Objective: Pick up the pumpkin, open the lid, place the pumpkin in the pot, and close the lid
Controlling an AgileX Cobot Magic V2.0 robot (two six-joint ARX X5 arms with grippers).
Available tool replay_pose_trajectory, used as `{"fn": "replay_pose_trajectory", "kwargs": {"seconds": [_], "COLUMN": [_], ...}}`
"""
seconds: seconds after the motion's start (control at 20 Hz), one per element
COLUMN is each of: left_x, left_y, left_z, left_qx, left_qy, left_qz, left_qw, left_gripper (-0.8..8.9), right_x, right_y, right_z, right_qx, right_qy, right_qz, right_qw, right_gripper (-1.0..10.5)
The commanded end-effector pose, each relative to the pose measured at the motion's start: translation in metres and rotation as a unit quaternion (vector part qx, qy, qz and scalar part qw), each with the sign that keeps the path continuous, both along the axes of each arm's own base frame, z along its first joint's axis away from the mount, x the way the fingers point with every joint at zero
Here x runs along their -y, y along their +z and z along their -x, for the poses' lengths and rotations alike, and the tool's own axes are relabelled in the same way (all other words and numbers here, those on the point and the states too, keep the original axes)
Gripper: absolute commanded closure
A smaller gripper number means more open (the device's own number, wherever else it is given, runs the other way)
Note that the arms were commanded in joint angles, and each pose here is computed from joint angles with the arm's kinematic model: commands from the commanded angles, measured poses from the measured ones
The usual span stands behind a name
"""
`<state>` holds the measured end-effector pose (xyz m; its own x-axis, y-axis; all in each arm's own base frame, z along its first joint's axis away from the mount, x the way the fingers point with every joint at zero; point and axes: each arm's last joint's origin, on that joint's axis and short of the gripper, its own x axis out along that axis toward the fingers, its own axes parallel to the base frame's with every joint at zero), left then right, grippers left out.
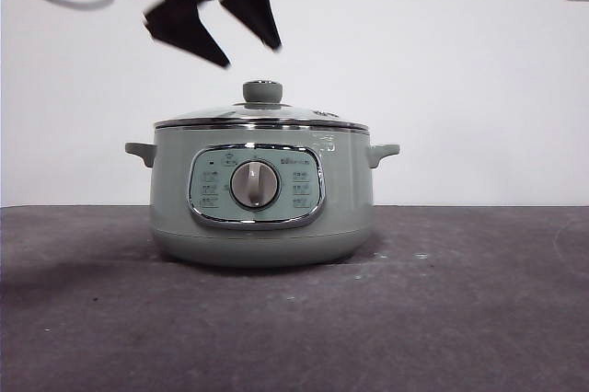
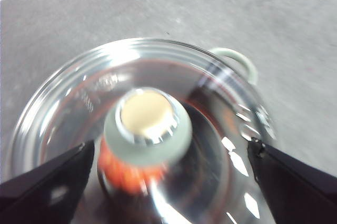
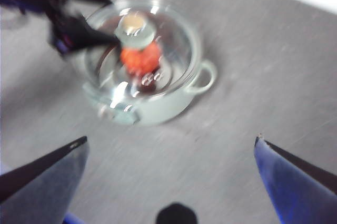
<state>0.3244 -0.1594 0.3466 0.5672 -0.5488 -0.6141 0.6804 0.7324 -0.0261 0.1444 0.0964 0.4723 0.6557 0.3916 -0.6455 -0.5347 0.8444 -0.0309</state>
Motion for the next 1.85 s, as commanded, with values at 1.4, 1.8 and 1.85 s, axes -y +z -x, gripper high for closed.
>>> {"fn": "replay_pose_trajectory", "kwargs": {"seconds": [1.4,1.8,1.85], "left_x": [-0.068,-0.127,-0.133], "left_y": [0.099,0.125,0.116], "left_z": [0.150,0.164,0.168], "left_qx": [-0.054,0.206,0.237], "left_qy": [-0.035,0.115,0.130], "left_qz": [0.009,0.070,0.073], "left_qw": [0.998,0.969,0.960], "left_gripper": [8.17,8.17,8.17], "right_x": [-0.001,-0.001,-0.001], "right_y": [-0.005,-0.005,-0.005], "right_z": [0.010,0.010,0.010], "right_qx": [-0.082,-0.082,-0.082], "right_qy": [0.075,0.075,0.075], "right_qz": [-0.045,-0.045,-0.045], "right_qw": [0.993,0.993,0.993], "right_gripper": [9.5,9.5,9.5]}}
